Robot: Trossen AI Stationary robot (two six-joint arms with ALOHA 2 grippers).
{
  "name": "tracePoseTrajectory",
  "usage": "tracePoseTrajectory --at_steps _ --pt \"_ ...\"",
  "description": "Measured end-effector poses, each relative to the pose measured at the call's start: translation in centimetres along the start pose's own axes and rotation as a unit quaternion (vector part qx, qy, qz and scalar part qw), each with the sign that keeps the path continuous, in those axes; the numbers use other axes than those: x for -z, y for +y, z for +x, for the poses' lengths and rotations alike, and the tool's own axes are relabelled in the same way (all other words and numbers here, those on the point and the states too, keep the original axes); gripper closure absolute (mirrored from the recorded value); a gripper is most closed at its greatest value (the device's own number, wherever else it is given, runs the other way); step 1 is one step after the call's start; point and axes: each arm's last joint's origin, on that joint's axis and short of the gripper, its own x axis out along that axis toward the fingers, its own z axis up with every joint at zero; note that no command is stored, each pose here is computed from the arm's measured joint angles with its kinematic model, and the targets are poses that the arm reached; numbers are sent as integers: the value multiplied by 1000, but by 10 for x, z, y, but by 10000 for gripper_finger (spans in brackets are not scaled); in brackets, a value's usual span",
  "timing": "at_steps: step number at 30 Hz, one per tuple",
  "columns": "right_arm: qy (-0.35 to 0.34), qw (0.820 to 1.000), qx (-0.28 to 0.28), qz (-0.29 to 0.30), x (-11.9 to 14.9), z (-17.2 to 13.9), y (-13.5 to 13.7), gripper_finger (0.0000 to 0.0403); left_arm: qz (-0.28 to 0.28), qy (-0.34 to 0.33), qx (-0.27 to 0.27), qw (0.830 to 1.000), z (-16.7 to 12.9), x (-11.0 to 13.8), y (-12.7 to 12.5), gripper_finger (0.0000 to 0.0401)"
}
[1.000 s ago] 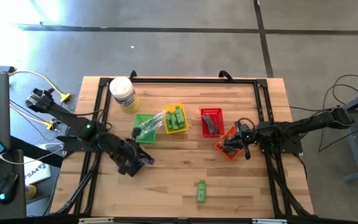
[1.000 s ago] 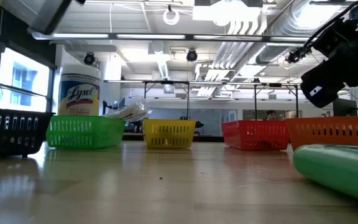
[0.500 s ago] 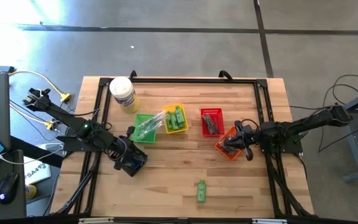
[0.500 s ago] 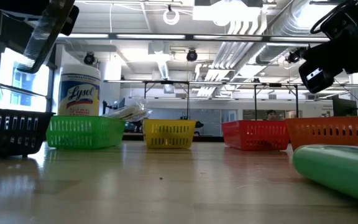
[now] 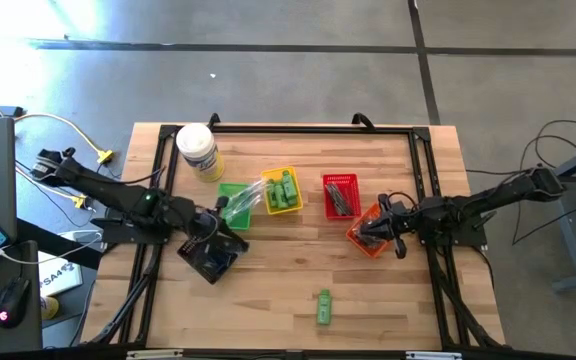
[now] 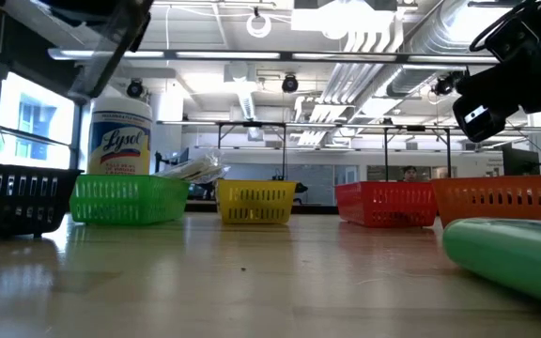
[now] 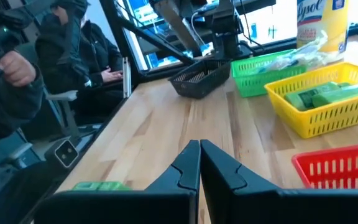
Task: Pick & Place Travel size toiletries
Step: Put the black comb into the red basket
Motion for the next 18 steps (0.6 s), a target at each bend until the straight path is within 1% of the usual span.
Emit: tracePoseTrajectory --at_steps 3,6,10,12,16,18 --pt "1 1000 -10 -1 0 0 3 399 -21 -38 -14 999 0 -8 8 401" --pt "-4 1000 -26 -5 0 -1 8 399 -29 -68 -11 997 0 -14 12 401" --pt "-6 1000 -25 -17 1 -1 13 399 -30 -71 -13 997 0 -14 13 401" --pt "-10 999 -31 -23 1 -2 16 399 -33 -71 -27 997 0 -14 14 401" --pt "-28 996 -74 -33 -3 -6 22 399 -52 -71 -55 995 -1 -14 16 401" --pt "-37 994 -93 -45 -5 -8 23 399 -56 -71 -58 994 -1 -14 16 401"
